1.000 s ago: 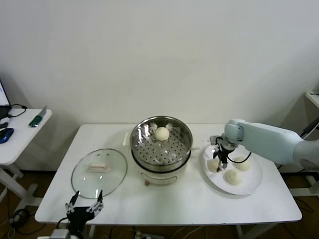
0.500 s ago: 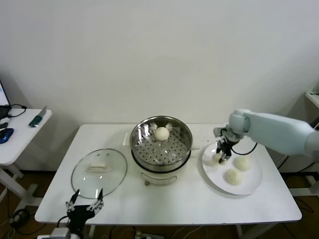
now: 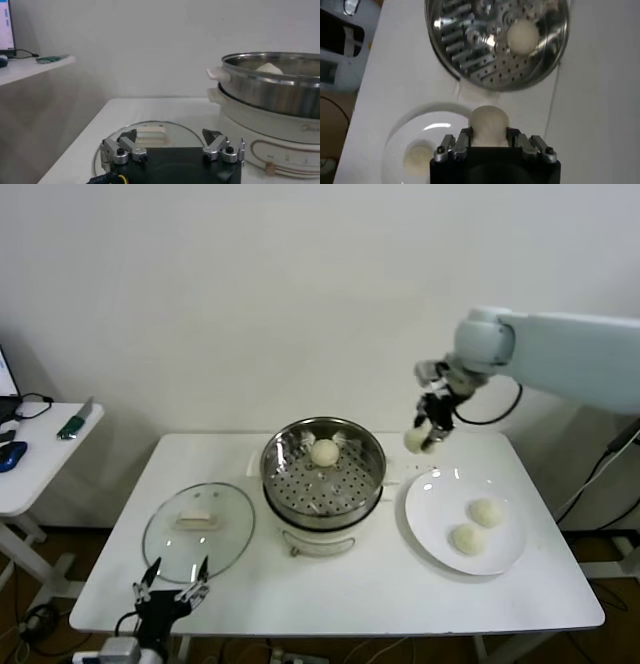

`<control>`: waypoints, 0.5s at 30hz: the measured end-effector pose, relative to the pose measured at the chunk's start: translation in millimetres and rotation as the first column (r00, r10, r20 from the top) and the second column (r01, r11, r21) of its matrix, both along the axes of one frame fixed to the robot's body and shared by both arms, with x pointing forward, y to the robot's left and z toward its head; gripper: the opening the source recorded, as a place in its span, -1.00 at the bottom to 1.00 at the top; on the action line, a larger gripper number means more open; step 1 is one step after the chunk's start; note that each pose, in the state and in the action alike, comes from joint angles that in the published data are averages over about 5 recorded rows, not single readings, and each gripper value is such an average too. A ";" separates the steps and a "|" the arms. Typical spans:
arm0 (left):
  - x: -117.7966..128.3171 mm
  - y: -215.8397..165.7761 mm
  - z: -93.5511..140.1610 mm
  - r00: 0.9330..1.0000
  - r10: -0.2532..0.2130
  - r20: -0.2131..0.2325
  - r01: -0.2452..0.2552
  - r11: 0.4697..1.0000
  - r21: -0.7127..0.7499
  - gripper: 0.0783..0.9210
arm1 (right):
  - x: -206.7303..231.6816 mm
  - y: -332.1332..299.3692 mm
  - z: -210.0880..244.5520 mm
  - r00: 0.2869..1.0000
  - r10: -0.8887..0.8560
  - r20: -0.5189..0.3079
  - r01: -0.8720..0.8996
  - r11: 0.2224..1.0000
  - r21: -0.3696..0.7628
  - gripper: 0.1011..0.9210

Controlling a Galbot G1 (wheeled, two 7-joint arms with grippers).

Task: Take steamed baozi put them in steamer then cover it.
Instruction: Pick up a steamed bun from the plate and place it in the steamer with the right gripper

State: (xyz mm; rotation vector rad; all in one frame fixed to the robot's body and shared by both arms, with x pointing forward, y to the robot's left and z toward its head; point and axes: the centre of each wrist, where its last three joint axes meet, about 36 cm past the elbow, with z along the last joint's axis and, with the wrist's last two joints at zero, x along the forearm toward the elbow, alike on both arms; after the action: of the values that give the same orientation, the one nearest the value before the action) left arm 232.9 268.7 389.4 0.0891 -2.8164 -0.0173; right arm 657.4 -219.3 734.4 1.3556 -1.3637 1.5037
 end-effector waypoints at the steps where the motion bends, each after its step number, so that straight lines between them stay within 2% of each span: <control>1: -0.1 -0.5 0.8 1.000 0.000 0.002 0.000 1.000 -0.001 0.77 | -2.8 9.9 6.5 1.000 0.011 0.006 -0.011 1.000 0.008 -0.05; 8: -1.8 -2.8 4.7 1.000 -0.001 0.008 0.001 1.000 -0.006 0.77 | -14.8 88.9 25.2 0.995 0.087 0.047 -0.089 0.995 0.035 -0.04; 15: -4.0 -1.7 5.2 1.000 0.004 0.006 -0.004 1.000 -0.003 0.77 | -14.8 161.6 1.6 0.988 0.143 0.057 -0.145 0.989 0.026 -0.03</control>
State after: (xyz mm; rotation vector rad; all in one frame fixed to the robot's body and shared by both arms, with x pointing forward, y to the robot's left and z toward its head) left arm 228.9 267.0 394.6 0.0937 -2.8223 -0.0115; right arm 642.6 -57.8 736.0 1.4685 -1.3513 1.6317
